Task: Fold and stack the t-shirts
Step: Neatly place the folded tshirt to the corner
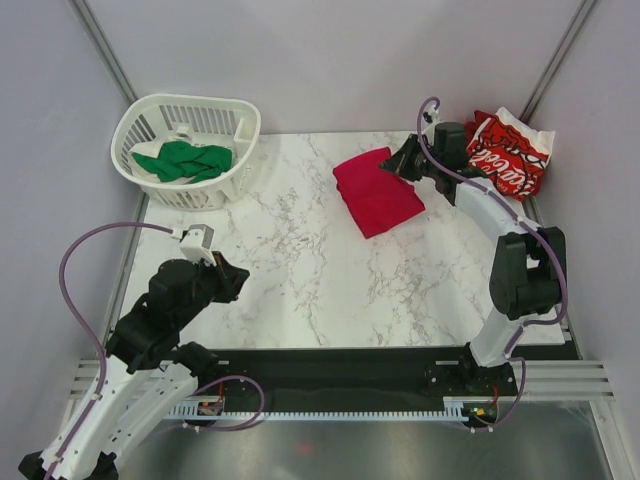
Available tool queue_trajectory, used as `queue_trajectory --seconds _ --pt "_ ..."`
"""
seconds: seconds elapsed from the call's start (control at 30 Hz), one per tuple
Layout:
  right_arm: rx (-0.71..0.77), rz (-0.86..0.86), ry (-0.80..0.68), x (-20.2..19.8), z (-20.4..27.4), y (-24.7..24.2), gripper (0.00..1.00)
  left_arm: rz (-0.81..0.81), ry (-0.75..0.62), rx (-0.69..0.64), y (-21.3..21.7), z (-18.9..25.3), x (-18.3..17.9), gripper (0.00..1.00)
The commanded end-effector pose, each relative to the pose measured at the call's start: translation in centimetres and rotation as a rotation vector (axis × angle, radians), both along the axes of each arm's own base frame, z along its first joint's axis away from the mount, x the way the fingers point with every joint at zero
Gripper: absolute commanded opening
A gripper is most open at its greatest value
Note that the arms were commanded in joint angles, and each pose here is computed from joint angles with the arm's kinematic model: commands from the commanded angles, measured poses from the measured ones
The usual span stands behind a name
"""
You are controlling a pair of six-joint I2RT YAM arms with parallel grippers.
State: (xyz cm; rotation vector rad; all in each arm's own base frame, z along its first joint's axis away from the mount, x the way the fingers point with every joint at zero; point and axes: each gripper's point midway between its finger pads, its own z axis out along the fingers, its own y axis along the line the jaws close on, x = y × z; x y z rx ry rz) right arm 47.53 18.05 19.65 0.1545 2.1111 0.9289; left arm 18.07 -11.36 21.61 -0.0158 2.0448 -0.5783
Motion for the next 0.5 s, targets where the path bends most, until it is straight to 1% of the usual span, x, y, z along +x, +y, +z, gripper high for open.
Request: queue_trajectory --seconds 0.0,0.03,0.1,0.13,0.2,0.23,0.3,0.33,0.47 --pt "-0.049 -0.024 -0.039 1.1 2.5 -0.8 0.00 0.009 -0.051 0.019 0.5 1.1 0.3 0.14" --pt "-0.051 -0.035 -0.072 1.8 4.0 -1.0 0.00 0.011 -0.051 0.021 0.6 1.0 0.3 0.14" --pt "-0.070 -0.039 -0.073 2.3 4.5 -1.3 0.00 0.011 -0.052 0.020 0.6 1.1 0.3 0.14" --pt "-0.070 -0.044 -0.102 2.9 6.0 -1.4 0.00 0.011 -0.051 0.021 0.6 1.0 0.3 0.14" --pt "-0.077 -0.049 -0.108 3.4 6.6 -1.7 0.00 0.010 -0.050 0.021 0.5 1.1 0.3 0.14" --pt "-0.077 -0.053 -0.134 3.9 7.8 -1.8 0.00 0.011 -0.053 0.020 0.6 1.1 0.3 0.13" --pt "-0.081 -0.057 -0.130 4.3 8.2 -2.1 0.00 0.011 -0.053 0.020 0.5 1.1 0.3 0.14" --pt "-0.080 -0.062 -0.157 4.7 9.5 -2.3 0.00 0.010 -0.054 0.018 0.5 1.1 0.3 0.13" --pt "-0.080 -0.067 -0.179 5.4 10.9 -2.7 0.00 0.012 -0.054 0.017 0.6 1.1 0.3 0.14"
